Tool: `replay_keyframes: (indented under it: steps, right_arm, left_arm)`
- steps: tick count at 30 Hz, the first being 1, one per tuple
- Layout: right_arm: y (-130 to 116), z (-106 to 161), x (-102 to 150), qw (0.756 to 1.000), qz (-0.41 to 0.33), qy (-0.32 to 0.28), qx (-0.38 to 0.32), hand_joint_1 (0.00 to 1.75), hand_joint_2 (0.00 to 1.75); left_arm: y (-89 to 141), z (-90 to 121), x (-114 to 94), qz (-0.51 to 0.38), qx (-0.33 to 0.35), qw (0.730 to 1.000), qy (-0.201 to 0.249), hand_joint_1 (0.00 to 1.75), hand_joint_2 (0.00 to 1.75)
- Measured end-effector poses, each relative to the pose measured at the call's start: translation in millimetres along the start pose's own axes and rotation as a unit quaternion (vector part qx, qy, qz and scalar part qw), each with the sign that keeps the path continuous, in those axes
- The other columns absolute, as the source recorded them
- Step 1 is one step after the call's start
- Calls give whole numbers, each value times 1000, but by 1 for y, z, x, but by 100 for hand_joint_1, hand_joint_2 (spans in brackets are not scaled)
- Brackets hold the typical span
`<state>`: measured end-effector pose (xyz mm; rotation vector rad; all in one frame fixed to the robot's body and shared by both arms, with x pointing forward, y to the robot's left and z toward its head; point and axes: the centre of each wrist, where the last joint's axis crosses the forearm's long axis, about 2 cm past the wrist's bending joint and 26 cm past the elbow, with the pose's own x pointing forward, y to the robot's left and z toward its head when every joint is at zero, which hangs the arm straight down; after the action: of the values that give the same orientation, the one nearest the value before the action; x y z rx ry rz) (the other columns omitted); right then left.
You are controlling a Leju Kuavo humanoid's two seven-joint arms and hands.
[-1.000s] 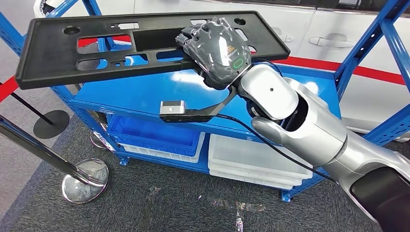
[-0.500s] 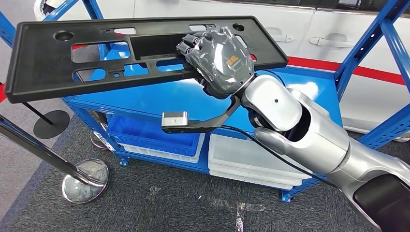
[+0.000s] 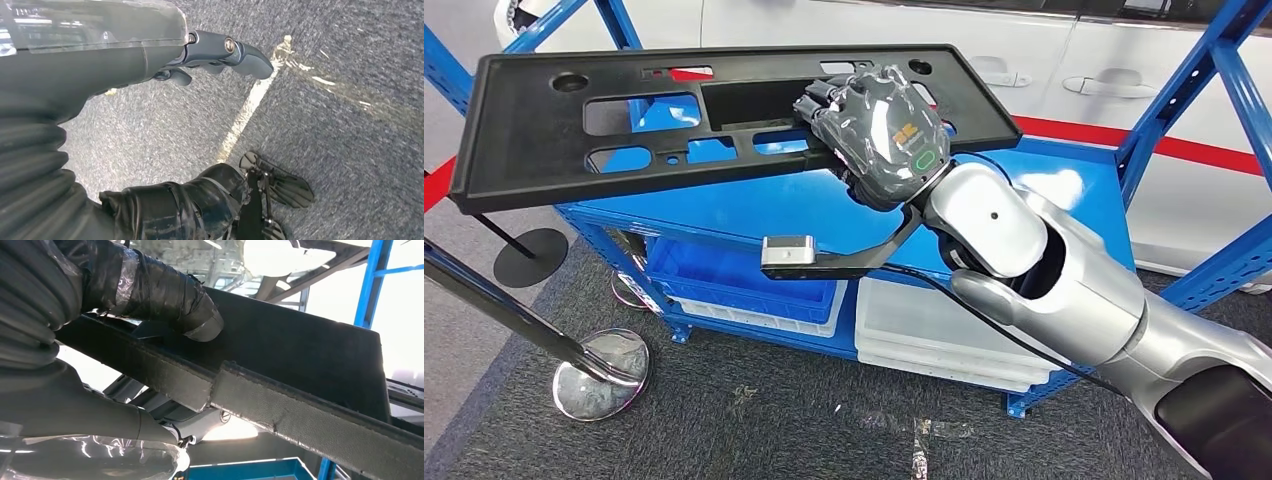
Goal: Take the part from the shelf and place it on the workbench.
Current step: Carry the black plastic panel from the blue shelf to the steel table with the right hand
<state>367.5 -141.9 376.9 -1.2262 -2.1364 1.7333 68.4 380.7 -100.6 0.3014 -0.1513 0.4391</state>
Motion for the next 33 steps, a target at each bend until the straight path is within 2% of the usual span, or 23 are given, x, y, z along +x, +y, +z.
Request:
replay_keyframes:
  steps: [33]
  right_arm:
    - [1,1,-4,1000,3,5,12,175,175]
  left_arm:
    - [4,-1,6,0,10,1000,-4,0,175]
